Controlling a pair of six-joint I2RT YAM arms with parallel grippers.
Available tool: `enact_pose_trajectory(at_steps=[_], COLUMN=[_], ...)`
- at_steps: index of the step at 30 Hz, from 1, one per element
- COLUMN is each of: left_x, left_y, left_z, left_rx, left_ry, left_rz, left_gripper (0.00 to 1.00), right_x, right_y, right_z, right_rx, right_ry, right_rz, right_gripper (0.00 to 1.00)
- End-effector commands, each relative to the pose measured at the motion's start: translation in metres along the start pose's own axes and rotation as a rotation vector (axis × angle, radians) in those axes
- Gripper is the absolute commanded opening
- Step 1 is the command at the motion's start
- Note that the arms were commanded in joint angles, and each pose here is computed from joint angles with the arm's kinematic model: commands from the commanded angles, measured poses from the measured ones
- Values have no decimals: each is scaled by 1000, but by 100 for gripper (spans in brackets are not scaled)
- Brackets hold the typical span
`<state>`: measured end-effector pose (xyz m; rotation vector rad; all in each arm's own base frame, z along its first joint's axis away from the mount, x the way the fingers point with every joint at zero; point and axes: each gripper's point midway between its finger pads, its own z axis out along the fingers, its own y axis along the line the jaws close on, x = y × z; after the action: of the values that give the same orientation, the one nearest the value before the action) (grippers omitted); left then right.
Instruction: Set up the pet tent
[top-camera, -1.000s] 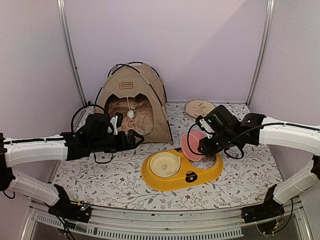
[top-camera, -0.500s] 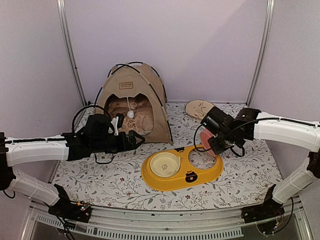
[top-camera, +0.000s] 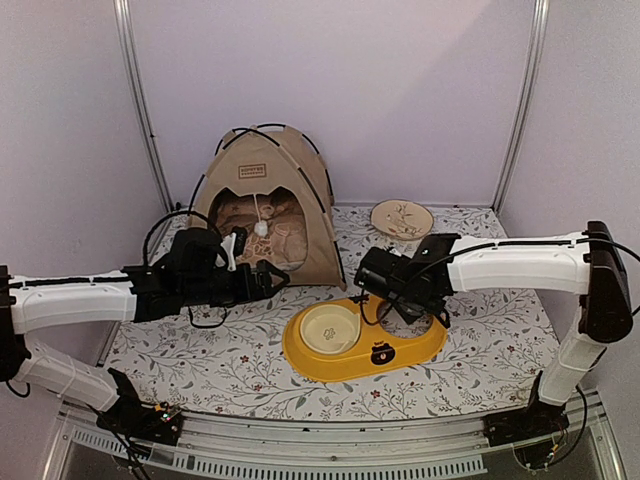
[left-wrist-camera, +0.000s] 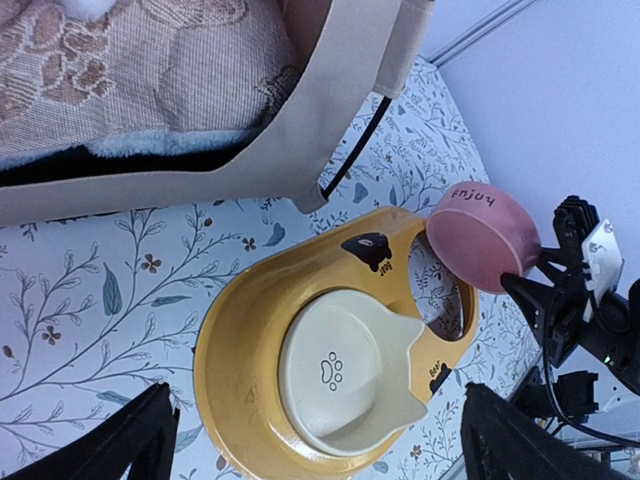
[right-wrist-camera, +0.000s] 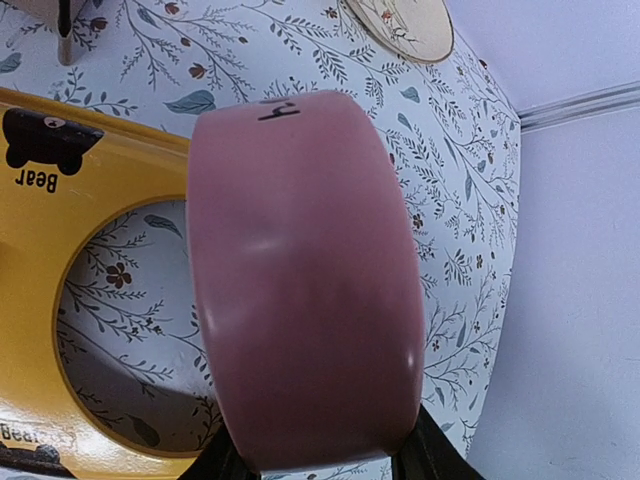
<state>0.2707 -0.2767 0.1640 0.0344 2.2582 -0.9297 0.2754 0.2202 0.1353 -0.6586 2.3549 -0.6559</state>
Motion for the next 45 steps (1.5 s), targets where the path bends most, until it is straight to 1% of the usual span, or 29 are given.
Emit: enact_pose_trajectory(at_steps=[1,3,4,6,12,15,17,21,24,27,30,35,37,40,43,45], left_x=[-1,-1,-1,-1,0,0,0,0,0,0,0,7,12,17,18,18], left_y=[7,6,5,5,6,5,5,5,4,3,4,11,16,22,24,24], left_z=[-3,-3,-2,-2,0,0,1,1,1,1,0,-1,-3,-7,-9,-9], left_rx=[-9,-4,-2,1,-2,1,2,3,4,5,4,-18,-30,-40,-41,-39], left_ry=[-15,-16,-15,-14,-10,-13,-11,-8,-9,-8,-7,13,23,23,18,16], left_rz=[-7,-9,-9,-9,-8,-10,-11,-10,-11,-10,-13,-13,-15,-24,-34,-36], left_gripper=[100,99,100,100,99,99,99,99,99,99,99,99,99,99,99,100], right_x=[-4,-8,-9,-8,4,2,-2,-12,-19,-21,-21,-32,-30,-18,-1,9], right_y=[13,28,34,44,63,72,76,81,83,78,71,79,87,95,92,85], right_z=[-6,-13,-16,-22,-31,-41,-49,-67,-75,-68,-55,-62,-61,-42,-10,11], right_rx=[-32,-116,-159,-229,-335,-400,-453,-553,-591,-594,-609,-777,-827,-843,-819,-778], right_ry=[-16,-36,-44,-56,-53,-65,-80,-119,-145,-125,-91,-113,-99,-43,18,44], right_rz=[4,15,13,10,-42,-35,-17,20,49,92,168,250,265,304,387,440], right_gripper=[22,31,33,39,54,62,65,72,76,75,69,61,58,50,39,37])
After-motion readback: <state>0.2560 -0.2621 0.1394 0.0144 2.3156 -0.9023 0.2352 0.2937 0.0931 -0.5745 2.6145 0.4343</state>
